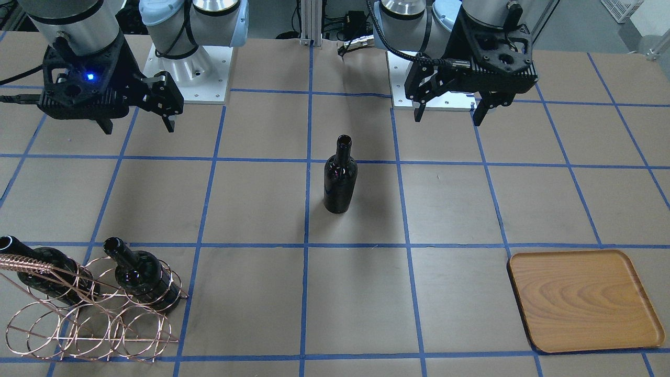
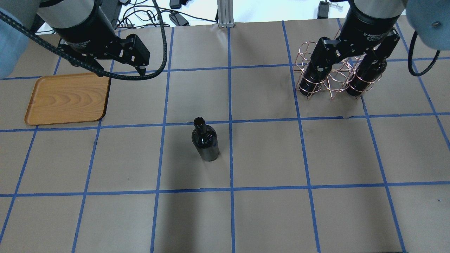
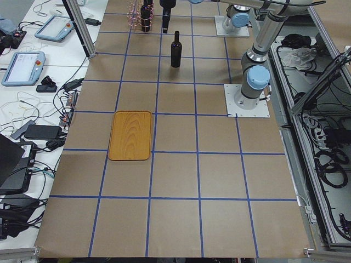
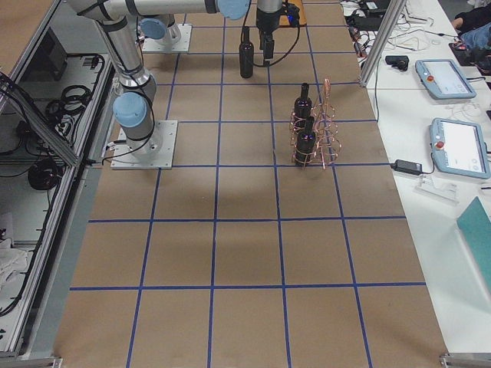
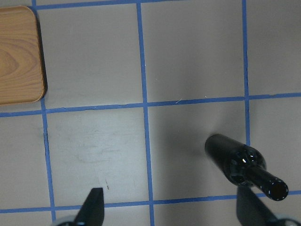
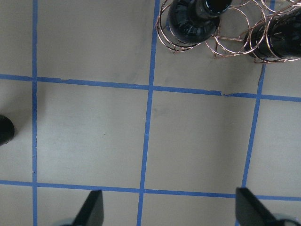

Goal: Take wine from basket and place on tray

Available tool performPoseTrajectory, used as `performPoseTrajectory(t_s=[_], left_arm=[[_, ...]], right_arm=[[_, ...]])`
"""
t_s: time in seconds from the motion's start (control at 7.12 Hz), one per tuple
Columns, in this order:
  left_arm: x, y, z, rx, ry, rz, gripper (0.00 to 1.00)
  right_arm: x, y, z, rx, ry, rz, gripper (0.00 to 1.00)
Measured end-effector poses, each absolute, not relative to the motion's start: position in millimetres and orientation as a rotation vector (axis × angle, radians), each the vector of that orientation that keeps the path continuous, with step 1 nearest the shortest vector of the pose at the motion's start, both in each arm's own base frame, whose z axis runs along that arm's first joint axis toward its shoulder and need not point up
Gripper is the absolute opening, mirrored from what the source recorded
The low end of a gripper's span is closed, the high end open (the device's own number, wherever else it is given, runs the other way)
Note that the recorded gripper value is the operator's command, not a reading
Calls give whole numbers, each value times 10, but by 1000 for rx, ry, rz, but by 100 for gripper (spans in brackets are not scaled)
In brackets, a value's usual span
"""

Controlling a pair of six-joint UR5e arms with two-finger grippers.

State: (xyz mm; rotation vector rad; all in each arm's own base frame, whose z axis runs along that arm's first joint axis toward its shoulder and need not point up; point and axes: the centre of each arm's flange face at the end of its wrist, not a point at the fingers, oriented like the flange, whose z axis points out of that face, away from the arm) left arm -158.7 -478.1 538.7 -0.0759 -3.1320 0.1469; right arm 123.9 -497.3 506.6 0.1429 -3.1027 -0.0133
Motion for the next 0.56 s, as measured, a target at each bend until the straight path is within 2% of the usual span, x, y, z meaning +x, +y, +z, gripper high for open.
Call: performPoseTrajectory(t_s=[0.56], left_arm=[[-1587, -4775, 5393, -76, -3132, 148, 100]], right_arm=[[1218, -4970, 5085, 166, -3088, -8, 100]])
